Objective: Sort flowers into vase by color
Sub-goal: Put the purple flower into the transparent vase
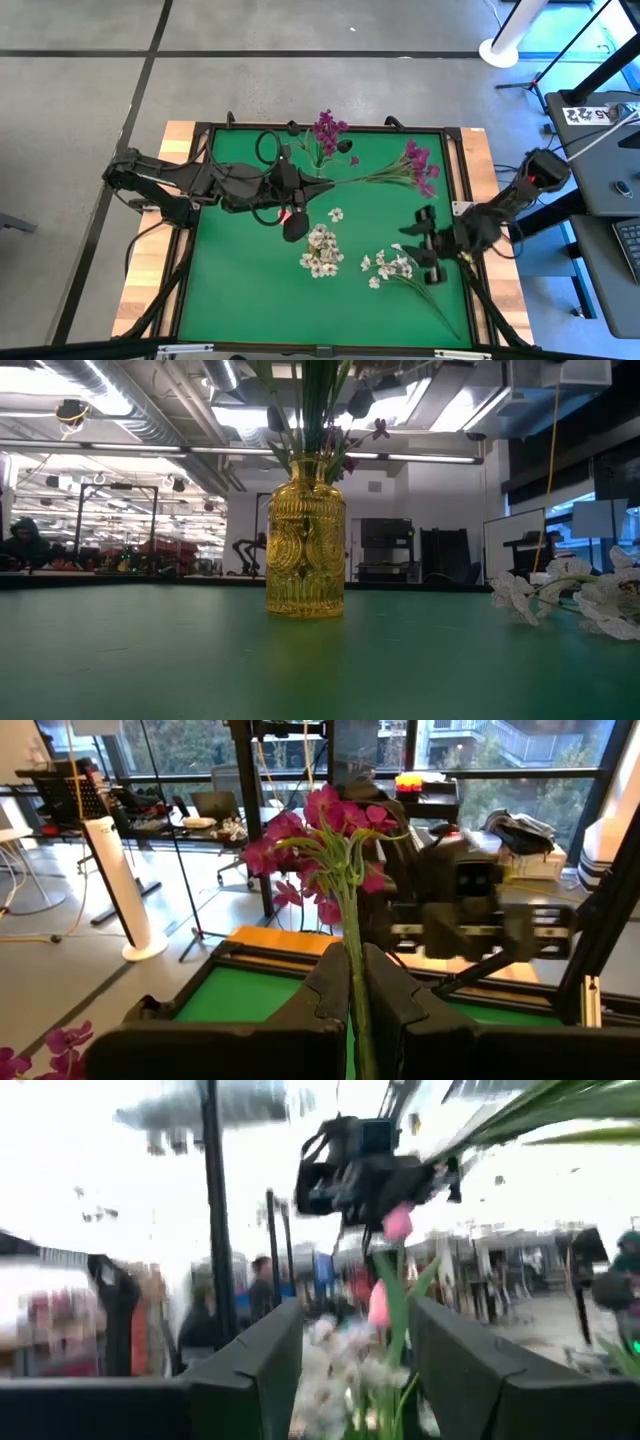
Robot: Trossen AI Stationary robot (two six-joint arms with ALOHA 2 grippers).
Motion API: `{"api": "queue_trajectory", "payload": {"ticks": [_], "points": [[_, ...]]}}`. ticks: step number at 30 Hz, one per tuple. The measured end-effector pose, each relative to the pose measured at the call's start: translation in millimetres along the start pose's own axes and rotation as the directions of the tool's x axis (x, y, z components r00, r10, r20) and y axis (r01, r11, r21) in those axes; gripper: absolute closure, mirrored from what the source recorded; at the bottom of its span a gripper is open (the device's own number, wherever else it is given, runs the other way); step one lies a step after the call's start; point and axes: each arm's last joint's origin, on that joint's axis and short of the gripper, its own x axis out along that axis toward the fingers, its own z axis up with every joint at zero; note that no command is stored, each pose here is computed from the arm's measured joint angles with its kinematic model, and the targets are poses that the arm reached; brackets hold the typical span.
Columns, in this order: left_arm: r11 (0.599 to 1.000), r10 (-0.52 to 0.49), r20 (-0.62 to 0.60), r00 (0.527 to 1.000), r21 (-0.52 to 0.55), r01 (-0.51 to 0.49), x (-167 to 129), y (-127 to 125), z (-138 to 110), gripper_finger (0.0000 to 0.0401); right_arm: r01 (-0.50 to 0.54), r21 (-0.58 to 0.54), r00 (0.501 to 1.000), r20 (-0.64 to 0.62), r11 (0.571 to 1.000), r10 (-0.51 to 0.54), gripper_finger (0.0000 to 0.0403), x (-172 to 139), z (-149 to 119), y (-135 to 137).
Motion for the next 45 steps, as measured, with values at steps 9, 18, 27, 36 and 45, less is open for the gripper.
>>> {"api": "queue_trajectory", "payload": {"ticks": [9, 18, 27, 36, 45], "points": [[1.0, -0.007, -0.009, 1.0, 0.005, 0.007, -1, -1, -1, 0.0399, -0.121, 0.15, 0.985, 0.141, 0.981, 0.1, 0.0221, 43, -8, -48], [1.0, -0.017, -0.017, 1.0, -0.008, 0.017, -2, -3, -2, 0.0399, -0.07, 0.139, 0.97, 0.24, 0.988, 0.035, 0.0221, 68, 9, -70], [0.999, -0.04, -0.058, 0.998, 0.008, 0.04, 7, -10, -11, 0.0399, -0.043, 0.158, 0.956, 0.294, 0.986, -0.005, 0.0221, 81, 20, -80], [0.998, -0.058, -0.084, 0.995, 0.02, 0.06, 12, -13, -16, 0.04, -0.006, 0.183, 0.964, 0.261, 0.983, -0.043, 0.0221, 82, 17, -83], [0.996, -0.081, -0.142, 0.986, 0.022, 0.085, 10, -16, -23, 0.0401, 0.041, 0.185, 0.962, 0.256, 0.982, -0.089, 0.0224, 82, 17, -84]]}}
